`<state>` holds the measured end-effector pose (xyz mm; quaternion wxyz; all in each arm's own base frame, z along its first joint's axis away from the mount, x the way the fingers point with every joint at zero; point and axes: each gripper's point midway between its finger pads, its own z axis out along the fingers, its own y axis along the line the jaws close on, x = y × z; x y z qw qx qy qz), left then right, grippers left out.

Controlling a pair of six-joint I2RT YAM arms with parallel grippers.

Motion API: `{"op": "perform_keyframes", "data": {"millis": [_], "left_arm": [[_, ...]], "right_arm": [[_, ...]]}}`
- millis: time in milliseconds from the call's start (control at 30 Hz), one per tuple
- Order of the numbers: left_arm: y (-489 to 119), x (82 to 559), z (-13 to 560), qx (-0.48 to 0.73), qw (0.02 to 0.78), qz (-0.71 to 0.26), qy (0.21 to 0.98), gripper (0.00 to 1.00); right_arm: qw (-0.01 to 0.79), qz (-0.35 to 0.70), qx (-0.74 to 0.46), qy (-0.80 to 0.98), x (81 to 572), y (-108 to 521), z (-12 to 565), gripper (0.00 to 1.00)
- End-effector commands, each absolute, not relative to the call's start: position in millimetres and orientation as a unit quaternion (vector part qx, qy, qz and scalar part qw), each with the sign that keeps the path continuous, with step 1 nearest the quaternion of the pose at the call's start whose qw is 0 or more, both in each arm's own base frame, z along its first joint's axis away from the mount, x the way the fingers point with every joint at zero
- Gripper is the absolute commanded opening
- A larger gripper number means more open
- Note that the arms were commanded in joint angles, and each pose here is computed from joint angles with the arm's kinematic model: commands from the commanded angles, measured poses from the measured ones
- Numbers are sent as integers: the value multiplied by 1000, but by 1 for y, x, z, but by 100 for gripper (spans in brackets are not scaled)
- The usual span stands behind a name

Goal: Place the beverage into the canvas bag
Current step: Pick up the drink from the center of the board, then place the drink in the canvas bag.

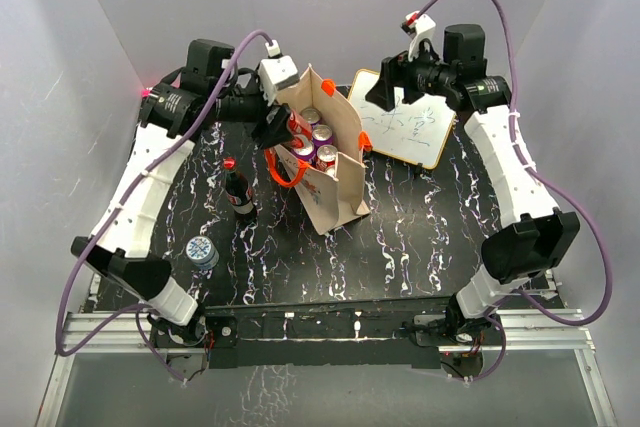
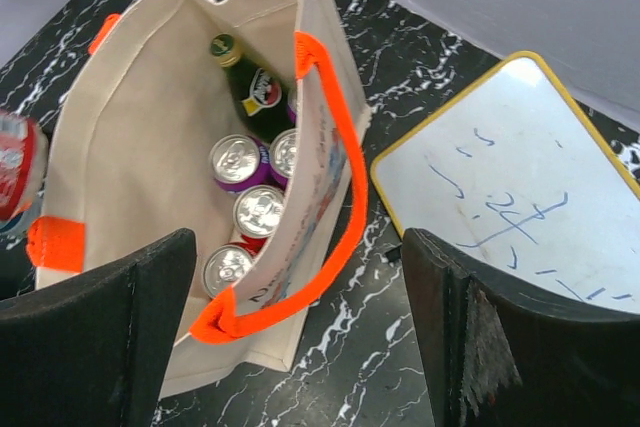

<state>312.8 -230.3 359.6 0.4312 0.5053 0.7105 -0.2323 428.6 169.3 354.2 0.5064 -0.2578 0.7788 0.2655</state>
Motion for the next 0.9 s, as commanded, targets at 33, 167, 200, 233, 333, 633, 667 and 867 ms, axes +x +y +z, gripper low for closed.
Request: {"op": "perform_keyframes", "data": {"millis": [33, 167, 200, 233, 333, 633, 667, 867], "left_arm": [[-248, 317, 399, 474, 479, -272, 687, 0], [-254, 344, 379, 451, 467, -265, 713, 0], [-256, 349, 373, 450, 462, -265, 717, 0], [-258, 352, 367, 452, 456, -266, 719, 0], [-265, 358, 346, 460, 428, -278, 726, 0], [-281, 355, 309, 501, 372, -294, 724, 0], [-279, 352, 305, 508, 363, -293, 724, 0], [-269, 338, 281, 546, 316, -285, 722, 0]], "right_arm": [[490, 269, -295, 775, 404, 192, 341, 85], [466, 249, -293, 797, 402, 202, 317, 85], [463, 246, -291, 800, 402, 204, 315, 85], [460, 241, -288, 805, 404, 204, 311, 84], [448, 236, -288, 813, 404, 207, 301, 82], [403, 225, -296, 836, 387, 208, 264, 57], [400, 226, -297, 837, 385, 209, 262, 53], [387, 236, -295, 841, 382, 213, 254, 24]]}}
